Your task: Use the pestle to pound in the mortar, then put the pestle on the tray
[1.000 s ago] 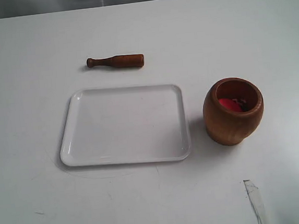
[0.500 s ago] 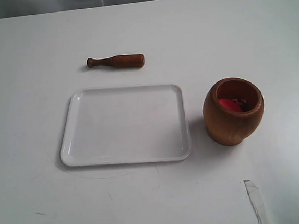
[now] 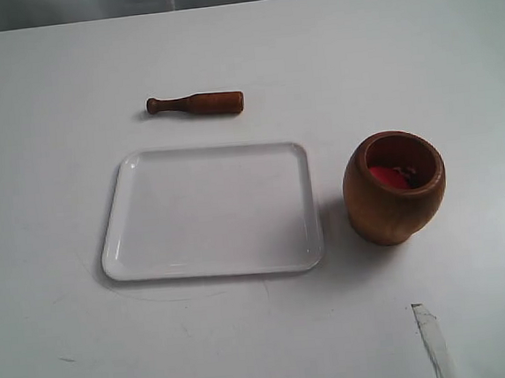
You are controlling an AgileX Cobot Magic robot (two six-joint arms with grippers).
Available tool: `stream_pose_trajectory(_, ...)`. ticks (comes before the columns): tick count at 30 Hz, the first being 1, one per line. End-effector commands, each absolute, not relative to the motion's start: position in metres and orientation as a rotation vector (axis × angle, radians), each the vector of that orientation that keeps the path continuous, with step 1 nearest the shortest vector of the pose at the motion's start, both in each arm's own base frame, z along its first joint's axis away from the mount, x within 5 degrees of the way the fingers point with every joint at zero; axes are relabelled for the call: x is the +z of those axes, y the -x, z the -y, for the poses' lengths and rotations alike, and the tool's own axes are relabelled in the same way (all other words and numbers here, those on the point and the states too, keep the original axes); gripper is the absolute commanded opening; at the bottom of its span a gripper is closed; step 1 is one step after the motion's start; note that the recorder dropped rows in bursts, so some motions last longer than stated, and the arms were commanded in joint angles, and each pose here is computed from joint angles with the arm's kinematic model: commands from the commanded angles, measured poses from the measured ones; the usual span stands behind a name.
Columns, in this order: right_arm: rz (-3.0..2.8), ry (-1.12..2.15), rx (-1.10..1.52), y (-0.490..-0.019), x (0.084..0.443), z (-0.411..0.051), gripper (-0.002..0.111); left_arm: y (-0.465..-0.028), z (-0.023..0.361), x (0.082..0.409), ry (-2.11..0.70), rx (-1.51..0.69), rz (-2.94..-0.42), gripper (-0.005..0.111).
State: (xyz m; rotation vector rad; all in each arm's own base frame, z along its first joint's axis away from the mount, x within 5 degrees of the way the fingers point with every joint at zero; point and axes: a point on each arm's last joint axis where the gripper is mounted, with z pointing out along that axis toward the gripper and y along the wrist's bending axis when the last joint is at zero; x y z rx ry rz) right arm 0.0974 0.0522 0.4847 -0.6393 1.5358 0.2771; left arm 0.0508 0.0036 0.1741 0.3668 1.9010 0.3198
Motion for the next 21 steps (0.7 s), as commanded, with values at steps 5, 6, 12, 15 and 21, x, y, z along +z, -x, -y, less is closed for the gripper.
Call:
stream_pose_trajectory(5,-1.779,0.935,0.597,-0.207,0.476,-0.087,0.0,-0.051,-0.003,0.174,-0.361,0.302,-1.897,0.0)
stream_pose_trajectory(6,-1.807,0.941,0.608,-0.221,0.471,-0.089,0.0,-0.051,-0.003,0.174,-0.361,0.302,-1.897,0.0)
stream_pose_trajectory(12,-1.918,1.114,0.508,-0.285,0.428,-0.126,0.0,-0.051,-0.003,0.174,-0.361,0.302,-1.897,0.0)
stream_pose_trajectory(15,-1.905,1.248,0.419,-0.305,0.403,-0.167,0.0,-0.051,-0.003,0.174,-0.361,0.302,-1.897,0.0)
stream_pose_trajectory(21,-1.809,1.497,0.25,-0.336,0.359,-0.251,0.0,-0.051,-0.003,0.174,-0.361,0.302,-1.897,0.0)
